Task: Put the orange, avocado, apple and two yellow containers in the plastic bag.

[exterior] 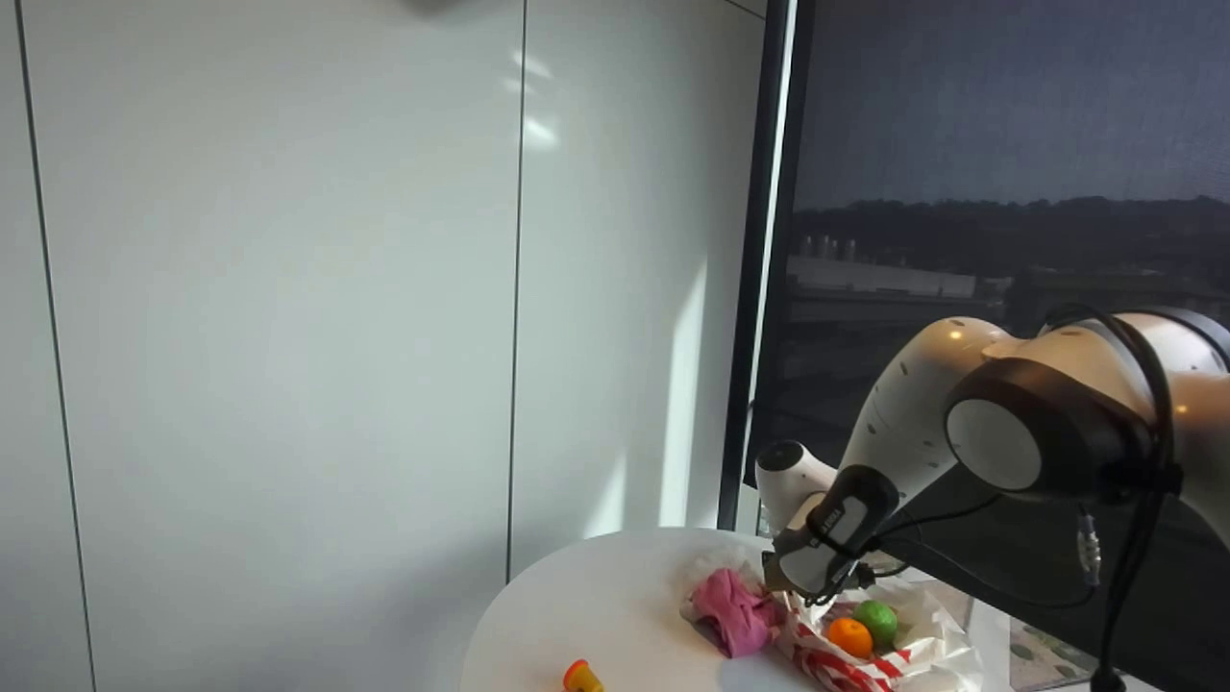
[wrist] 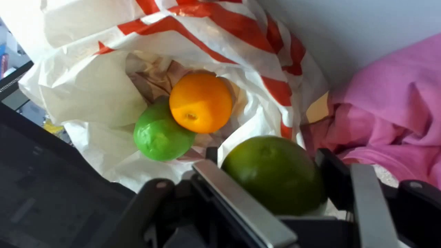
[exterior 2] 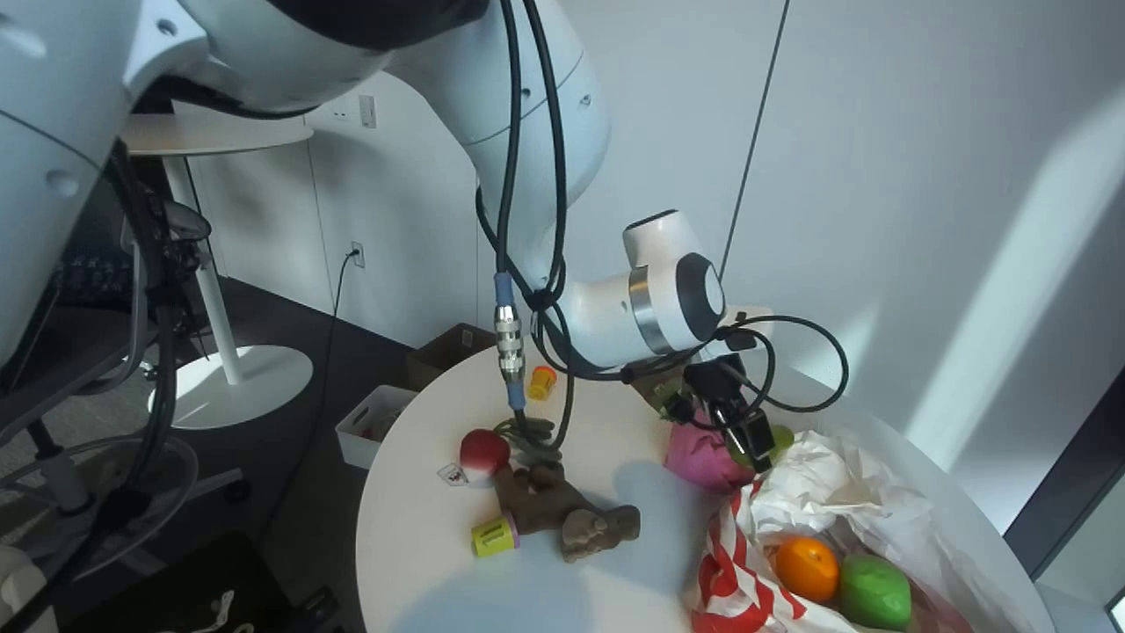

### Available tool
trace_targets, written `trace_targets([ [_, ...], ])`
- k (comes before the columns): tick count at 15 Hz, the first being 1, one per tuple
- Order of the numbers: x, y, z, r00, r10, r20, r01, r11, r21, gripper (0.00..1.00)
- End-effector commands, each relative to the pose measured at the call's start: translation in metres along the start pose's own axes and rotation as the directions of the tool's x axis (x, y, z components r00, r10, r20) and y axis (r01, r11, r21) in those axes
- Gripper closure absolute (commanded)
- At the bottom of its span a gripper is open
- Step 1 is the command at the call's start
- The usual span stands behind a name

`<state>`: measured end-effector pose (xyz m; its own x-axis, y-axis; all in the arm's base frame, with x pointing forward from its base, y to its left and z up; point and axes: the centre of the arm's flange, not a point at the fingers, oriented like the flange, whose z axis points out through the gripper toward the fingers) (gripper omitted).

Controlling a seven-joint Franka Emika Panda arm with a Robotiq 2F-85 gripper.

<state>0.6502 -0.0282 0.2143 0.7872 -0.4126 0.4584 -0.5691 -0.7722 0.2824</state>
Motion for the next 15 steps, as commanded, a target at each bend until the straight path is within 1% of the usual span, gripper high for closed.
trace_targets([
  [1, 0.03, 0.023, 0.006, 0.99, 0.106, -0.093, -0.118, 0.984, -0.137, 0.54],
  [3, 0.036, 0.034, 0.028, 0.983, 0.154, -0.096, -0.172, 0.959, -0.227, 0.54],
  [5, 0.036, 0.041, 0.055, 0.977, 0.197, -0.077, -0.211, 0.927, -0.31, 0.54],
  [8, 0.022, 0.041, 0.09, 0.974, 0.219, -0.053, -0.223, 0.903, -0.368, 0.54],
  [10, 0.014, 0.038, 0.104, 0.974, 0.222, -0.042, -0.221, 0.896, -0.386, 0.54],
  [11, 0.011, 0.037, 0.108, 0.972, 0.232, -0.047, -0.231, 0.887, -0.401, 0.54],
  [12, 0.009, 0.036, 0.11, 0.969, 0.242, -0.046, -0.24, 0.883, -0.404, 0.07],
  [13, 0.008, 0.037, 0.106, 0.968, 0.246, -0.059, -0.248, 0.881, -0.402, 0.06],
  [14, 0.008, 0.037, 0.102, 0.965, 0.25, -0.082, -0.262, 0.878, -0.4, 0.01],
  [15, 0.009, 0.039, 0.092, 0.961, 0.25, -0.121, -0.278, 0.872, -0.402, 0.0],
])
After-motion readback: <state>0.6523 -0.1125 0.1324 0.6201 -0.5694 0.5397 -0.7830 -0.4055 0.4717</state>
